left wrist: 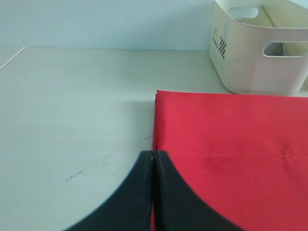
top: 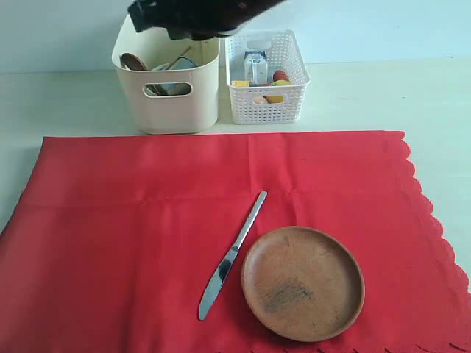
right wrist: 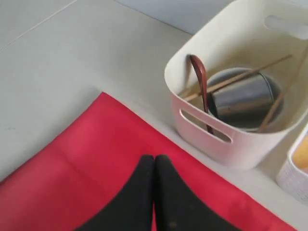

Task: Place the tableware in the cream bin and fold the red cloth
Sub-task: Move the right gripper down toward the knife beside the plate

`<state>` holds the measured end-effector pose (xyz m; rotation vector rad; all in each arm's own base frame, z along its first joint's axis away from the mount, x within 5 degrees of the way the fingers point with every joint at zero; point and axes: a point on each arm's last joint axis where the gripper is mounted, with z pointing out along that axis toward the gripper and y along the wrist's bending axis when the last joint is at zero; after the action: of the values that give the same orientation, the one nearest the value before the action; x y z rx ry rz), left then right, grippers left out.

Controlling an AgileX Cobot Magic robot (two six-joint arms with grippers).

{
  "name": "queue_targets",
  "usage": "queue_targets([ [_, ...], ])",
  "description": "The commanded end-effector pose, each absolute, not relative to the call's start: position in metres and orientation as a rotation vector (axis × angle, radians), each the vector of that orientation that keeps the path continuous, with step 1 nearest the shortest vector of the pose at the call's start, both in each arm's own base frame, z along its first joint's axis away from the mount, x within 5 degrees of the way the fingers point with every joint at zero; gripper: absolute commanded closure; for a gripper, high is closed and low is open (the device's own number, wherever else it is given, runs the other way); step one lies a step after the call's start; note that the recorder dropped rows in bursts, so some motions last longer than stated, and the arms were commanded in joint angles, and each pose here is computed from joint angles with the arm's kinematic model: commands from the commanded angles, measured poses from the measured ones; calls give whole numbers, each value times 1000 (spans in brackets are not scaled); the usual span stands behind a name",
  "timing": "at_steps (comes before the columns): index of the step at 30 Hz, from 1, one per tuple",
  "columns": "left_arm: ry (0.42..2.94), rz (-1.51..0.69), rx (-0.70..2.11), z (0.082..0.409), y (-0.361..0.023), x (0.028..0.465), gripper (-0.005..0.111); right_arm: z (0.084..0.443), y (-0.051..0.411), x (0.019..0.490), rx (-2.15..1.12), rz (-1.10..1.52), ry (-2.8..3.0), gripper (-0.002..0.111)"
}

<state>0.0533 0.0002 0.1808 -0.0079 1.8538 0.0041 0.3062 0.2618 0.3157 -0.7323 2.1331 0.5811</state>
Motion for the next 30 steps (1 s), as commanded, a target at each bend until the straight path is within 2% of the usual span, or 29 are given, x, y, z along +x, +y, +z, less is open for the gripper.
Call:
queue_targets([
  [1, 1837, 6, -9, 181, 0, 53, 107, 309, 232, 273, -772, 529, 2109, 108],
  [13, 1837, 6, -9, 181, 0, 53, 107, 278, 181, 209, -836, 485, 2188, 108],
  [30, 1837, 6, -9, 181, 0, 53, 107, 273, 178, 204, -852, 480, 2205, 108],
])
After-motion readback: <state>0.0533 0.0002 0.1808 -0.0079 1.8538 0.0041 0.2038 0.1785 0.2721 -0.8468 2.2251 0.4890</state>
